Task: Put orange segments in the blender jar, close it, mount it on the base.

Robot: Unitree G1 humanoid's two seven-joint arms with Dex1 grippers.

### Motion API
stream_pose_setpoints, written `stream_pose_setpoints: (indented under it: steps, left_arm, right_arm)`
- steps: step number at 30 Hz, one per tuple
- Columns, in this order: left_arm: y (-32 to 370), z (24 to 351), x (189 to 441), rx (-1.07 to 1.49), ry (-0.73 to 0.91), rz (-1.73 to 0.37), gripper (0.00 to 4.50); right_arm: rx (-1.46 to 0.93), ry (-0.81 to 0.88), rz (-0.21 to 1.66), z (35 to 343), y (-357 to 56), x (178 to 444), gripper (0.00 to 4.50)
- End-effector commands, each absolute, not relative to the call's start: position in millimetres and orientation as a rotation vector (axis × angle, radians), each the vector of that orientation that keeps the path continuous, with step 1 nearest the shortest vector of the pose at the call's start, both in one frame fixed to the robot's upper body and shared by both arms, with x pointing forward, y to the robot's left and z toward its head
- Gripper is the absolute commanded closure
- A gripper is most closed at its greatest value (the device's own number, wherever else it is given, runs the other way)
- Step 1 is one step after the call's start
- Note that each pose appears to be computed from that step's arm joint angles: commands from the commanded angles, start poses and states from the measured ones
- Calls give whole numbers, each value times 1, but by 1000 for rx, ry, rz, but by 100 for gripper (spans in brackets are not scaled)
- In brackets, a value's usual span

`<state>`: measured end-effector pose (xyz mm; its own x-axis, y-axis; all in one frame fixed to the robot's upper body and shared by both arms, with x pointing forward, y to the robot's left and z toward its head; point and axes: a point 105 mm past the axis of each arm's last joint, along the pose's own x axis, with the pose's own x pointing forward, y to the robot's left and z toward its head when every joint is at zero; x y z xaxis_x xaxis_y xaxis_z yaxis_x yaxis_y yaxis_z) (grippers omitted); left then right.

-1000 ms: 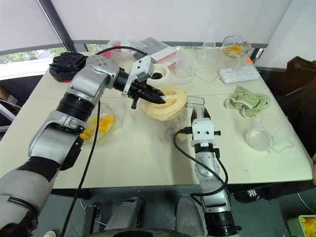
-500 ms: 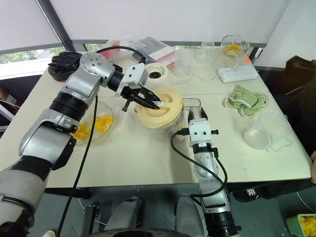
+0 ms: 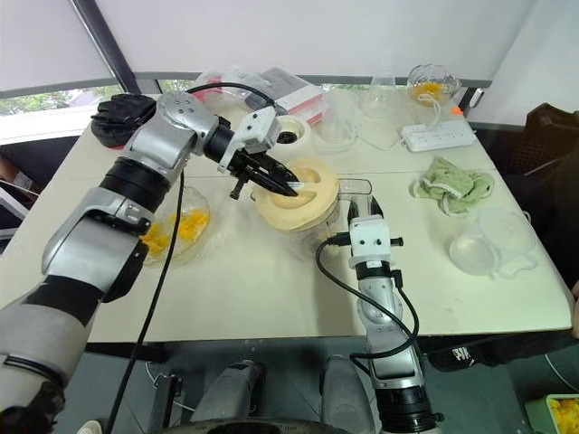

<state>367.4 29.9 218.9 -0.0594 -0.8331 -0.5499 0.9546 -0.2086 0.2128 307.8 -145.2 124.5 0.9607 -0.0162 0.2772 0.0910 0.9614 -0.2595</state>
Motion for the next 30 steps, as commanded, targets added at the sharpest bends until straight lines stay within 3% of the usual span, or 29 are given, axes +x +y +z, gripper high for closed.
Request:
stream_pose_setpoints:
  steps: [1, 13, 28, 29, 30]
  left_arm:
    - [46, 196, 376, 641, 404, -1561, 426]
    - [40, 202, 377, 583, 454, -1488, 426]
    - [38, 205, 374, 620, 368, -1514, 426]
    - [38, 205, 373, 623, 357, -1523, 321]
    - [38, 205, 373, 622, 353, -1524, 285]
  right_arm:
    - [-286, -232, -139, 117, -169, 306, 356]
    - [-289, -228, -136, 117, -169, 308, 356]
    - [-293, -227, -131, 116, -168, 309, 356]
    - [-293, -227, -131, 116, -168, 309, 356]
    - [-293, -227, -130, 116, -168, 309, 356]
